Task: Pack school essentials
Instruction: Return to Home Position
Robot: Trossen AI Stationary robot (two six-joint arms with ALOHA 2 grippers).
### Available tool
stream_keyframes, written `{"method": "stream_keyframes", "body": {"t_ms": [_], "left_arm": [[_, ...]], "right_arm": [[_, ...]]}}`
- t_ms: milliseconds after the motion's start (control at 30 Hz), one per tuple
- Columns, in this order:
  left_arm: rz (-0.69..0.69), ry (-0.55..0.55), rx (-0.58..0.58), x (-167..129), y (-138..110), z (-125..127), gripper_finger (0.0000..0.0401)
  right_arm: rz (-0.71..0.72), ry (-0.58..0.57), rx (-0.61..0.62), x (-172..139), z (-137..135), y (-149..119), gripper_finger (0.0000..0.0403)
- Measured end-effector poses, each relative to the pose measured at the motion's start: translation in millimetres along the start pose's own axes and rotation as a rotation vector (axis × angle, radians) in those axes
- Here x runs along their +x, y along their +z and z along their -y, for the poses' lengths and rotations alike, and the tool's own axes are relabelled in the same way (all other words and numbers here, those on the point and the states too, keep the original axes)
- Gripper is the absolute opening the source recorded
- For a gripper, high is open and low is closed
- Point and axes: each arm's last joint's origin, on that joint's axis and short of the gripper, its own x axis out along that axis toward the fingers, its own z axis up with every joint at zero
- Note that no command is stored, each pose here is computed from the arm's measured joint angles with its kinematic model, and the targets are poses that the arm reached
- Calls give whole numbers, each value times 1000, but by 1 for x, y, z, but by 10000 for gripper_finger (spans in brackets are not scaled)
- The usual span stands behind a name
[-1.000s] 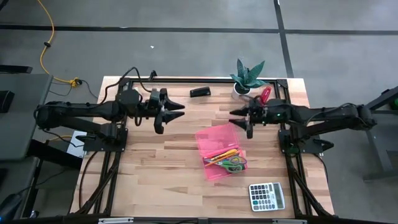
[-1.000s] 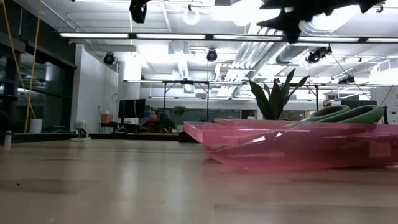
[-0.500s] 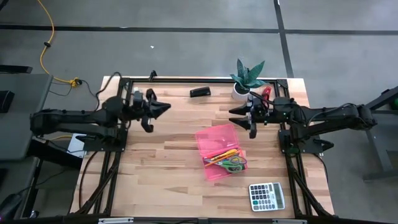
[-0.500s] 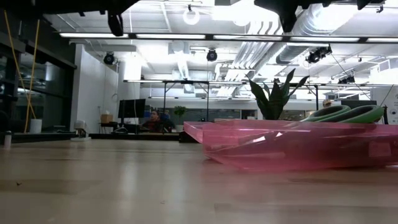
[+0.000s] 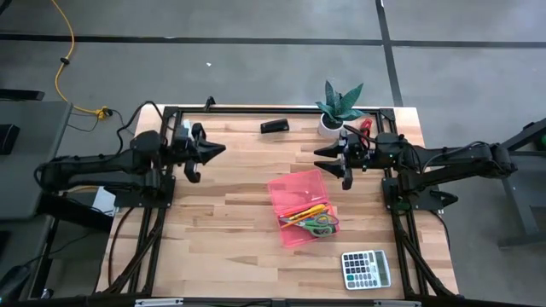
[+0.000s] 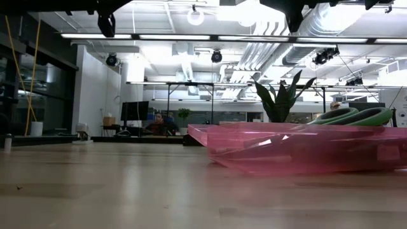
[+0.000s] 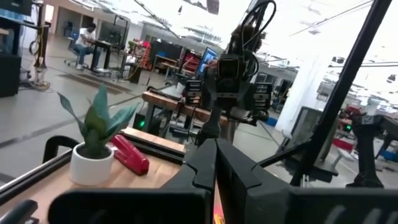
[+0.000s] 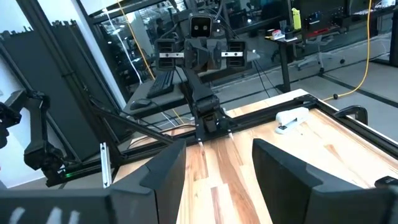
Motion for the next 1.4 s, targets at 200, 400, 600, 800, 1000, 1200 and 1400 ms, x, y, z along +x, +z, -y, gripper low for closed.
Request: {"method": "stream_keyframes", "body": {"t_ms": [200,400,600,800,1000,1200,1400], "left_arm": [[-5,-6,-9,1,-3,7,0],[-3,-2,-4,1,-5,15,0],[-1,6,22,1,-6,19,0],[-1,6,23,1,-6,19,0],[-1,6,22,1,-6,19,0],[31,-29,-2,-8,-3,20,0],[37,-57,-53,-31,-29,14,0]], "right_arm": [[-1,0,0,0,0,0,176],[-3,-1,0,0,0,0,176],[-3,-1,0,0,0,0,176],[-3,-1,0,0,0,0,176],[-3,-1,0,0,0,0,176],[-4,0,8,0,0,0,176],[-3,-1,8,0,0,0,176]]}}
